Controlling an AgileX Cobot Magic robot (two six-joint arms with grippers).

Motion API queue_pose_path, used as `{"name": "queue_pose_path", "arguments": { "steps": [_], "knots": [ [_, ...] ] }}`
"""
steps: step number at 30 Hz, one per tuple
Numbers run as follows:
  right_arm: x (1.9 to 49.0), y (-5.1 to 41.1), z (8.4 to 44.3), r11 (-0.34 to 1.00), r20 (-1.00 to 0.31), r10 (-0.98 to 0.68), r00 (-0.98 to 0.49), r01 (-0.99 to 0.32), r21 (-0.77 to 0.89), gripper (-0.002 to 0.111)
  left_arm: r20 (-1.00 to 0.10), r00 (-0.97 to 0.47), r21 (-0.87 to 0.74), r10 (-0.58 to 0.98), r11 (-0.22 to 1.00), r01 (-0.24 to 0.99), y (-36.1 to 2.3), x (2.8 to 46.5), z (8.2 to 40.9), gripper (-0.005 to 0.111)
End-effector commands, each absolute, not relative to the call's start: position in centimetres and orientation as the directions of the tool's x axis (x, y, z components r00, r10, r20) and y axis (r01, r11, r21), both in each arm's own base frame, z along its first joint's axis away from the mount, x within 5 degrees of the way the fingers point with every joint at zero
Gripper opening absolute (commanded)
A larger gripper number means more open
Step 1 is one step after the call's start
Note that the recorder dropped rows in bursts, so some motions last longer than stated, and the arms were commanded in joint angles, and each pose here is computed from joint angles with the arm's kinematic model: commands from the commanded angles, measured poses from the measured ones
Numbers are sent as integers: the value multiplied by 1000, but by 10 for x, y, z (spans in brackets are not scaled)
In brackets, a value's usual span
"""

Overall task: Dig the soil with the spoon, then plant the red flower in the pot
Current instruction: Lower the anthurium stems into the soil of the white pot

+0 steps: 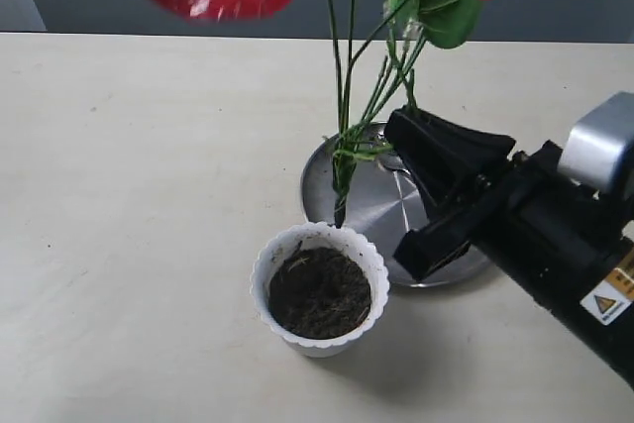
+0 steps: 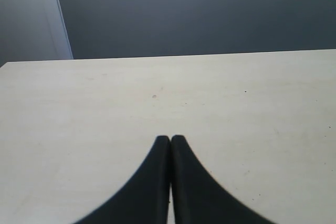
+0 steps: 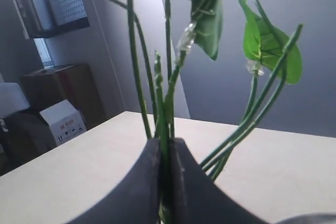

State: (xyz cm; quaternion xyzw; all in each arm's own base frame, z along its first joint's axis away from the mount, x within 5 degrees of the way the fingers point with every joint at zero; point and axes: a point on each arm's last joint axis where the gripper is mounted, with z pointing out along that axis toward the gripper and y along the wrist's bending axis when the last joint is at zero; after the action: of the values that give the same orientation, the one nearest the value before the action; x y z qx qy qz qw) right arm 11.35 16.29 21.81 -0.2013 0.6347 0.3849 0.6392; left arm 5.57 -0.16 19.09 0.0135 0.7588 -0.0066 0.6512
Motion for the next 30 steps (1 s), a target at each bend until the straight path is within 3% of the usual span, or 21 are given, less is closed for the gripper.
{"name": "queue_pose_path", "arguments": {
  "steps": [1,7,22,30],
  "knots": [
    [115,172,199,600,-969,214,-123,-766,230,-1,-989,-144,7,11,999,33,-2,55,192,0],
    [120,178,173,637,-971,128,-201,-734,235,-1,-989,-144,7,11,999,33,-2,55,192,0],
    [117,184,173,590,-969,122,-214,-769,244,-1,-989,-144,7,11,999,33,-2,55,192,0],
    [115,190,150,571,-961,32,-274,-784,243,-1,-989,-144,7,11,999,33,-2,55,192,0]
  ]
}}
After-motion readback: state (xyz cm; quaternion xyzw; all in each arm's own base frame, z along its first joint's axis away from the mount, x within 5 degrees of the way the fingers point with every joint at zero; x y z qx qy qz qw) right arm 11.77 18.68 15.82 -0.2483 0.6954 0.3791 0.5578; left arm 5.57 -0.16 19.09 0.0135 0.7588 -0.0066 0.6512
